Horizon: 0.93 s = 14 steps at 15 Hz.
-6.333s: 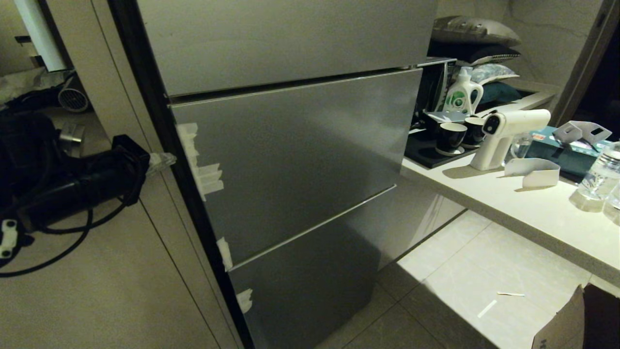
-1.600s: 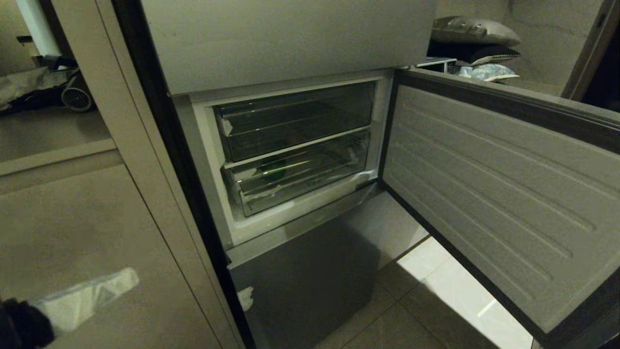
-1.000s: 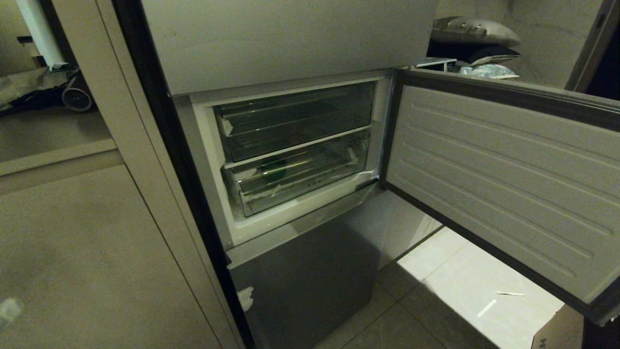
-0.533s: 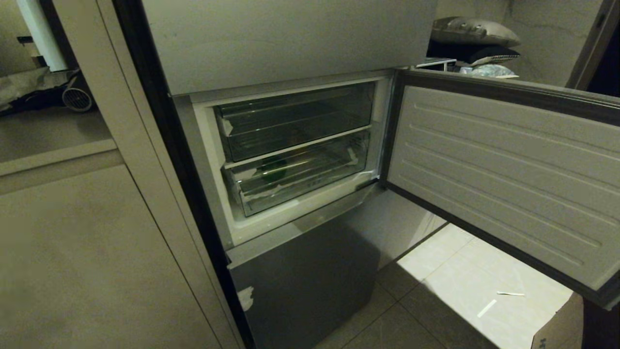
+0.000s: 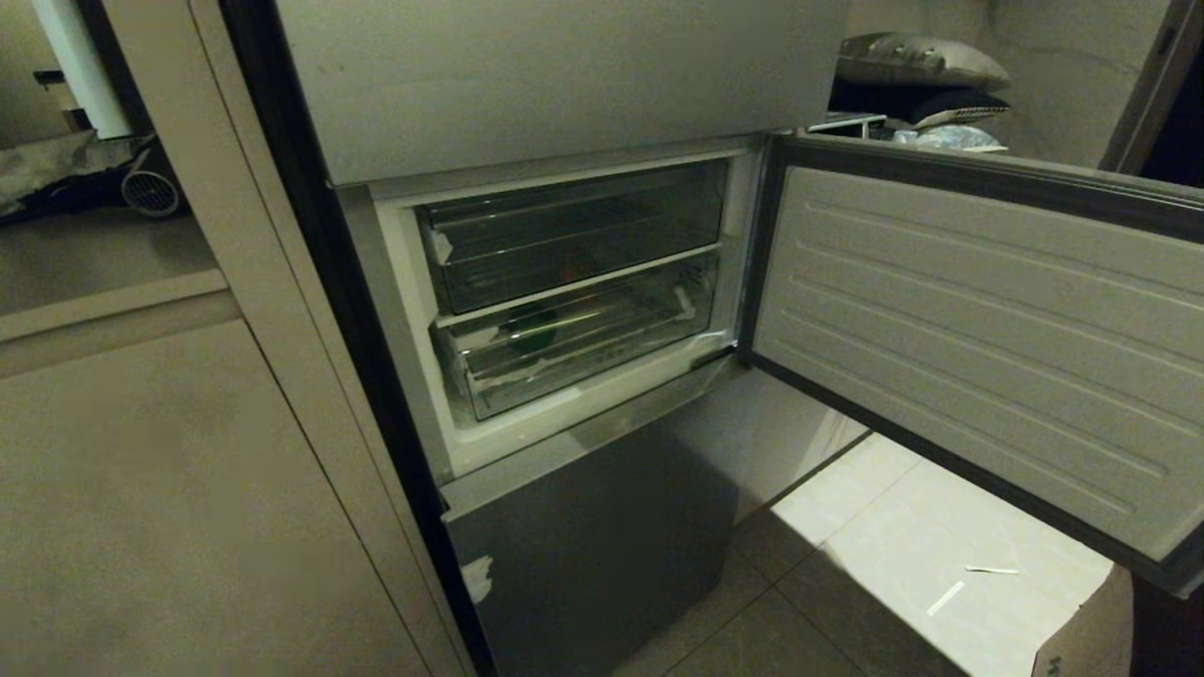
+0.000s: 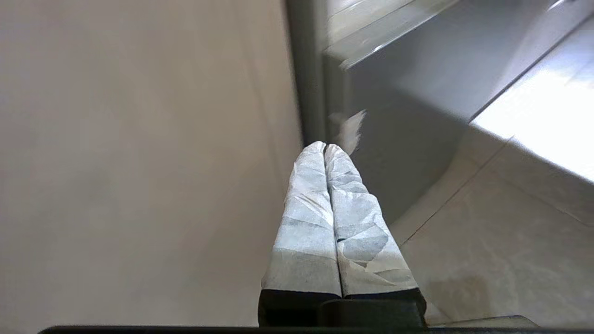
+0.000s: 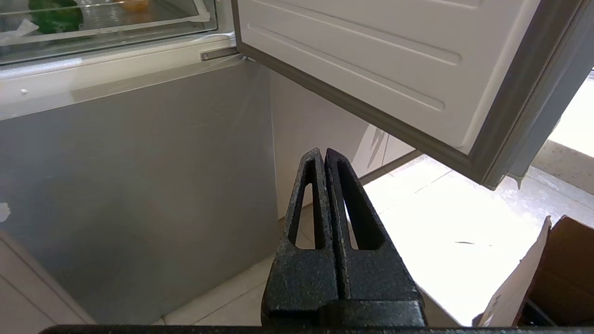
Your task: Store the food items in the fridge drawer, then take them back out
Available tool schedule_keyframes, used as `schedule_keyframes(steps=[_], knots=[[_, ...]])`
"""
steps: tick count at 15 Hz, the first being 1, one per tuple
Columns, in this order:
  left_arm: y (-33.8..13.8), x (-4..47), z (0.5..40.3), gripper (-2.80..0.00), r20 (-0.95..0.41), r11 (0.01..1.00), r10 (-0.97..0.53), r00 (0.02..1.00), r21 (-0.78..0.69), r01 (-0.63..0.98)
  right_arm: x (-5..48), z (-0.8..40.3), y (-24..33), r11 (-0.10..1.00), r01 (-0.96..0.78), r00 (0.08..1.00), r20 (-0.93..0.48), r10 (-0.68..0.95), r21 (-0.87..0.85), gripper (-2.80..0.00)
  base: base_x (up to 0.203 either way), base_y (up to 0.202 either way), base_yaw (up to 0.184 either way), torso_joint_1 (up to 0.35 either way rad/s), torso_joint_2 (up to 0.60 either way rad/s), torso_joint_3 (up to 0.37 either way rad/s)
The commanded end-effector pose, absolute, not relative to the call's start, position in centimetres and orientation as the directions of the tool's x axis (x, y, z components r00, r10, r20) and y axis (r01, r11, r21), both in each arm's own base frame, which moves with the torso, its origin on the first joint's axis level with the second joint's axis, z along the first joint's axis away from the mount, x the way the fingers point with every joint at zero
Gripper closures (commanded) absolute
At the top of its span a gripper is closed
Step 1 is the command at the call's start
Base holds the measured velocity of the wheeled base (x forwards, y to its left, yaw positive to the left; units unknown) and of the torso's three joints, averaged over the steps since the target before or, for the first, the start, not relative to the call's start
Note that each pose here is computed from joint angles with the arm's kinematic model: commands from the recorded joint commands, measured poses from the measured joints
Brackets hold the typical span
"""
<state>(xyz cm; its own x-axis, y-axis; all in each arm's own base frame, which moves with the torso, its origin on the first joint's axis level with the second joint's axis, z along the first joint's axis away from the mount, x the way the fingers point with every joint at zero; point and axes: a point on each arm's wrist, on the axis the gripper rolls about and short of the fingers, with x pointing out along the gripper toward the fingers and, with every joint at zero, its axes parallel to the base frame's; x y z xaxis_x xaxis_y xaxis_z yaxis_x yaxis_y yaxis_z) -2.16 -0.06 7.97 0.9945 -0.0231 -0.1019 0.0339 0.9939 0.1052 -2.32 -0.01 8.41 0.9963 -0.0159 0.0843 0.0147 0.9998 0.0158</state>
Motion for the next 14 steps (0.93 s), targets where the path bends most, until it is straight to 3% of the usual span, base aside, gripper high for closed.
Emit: schedule_keyframes(steps=[1,9,14], knots=[[-0.06,-2.55,7.60,0.00,-0.058,0.997,-0.038,0.998,0.070,0.042,-2.08,7.56,-0.01,1.000,0.015,0.998,0.055,-0.015,0.016,0.00,0.000,0.000,0.000,0.000,0.00,0.000],[-0.04,-2.55,7.60,0.00,-0.058,0.998,-0.032,0.998,0.058,0.036,-2.08,7.56,-0.02,1.000,0.016,0.998,0.055,-0.017,0.018,0.00,0.000,-0.001,0.008,-0.001,0.00,0.001],[-0.04,-2.55,7.60,0.00,-0.058,0.998,-0.032,0.998,0.058,0.036,-2.08,7.56,-0.01,1.000,0.015,0.998,0.055,-0.016,0.016,0.00,0.002,-0.008,0.164,0.003,0.00,0.003]])
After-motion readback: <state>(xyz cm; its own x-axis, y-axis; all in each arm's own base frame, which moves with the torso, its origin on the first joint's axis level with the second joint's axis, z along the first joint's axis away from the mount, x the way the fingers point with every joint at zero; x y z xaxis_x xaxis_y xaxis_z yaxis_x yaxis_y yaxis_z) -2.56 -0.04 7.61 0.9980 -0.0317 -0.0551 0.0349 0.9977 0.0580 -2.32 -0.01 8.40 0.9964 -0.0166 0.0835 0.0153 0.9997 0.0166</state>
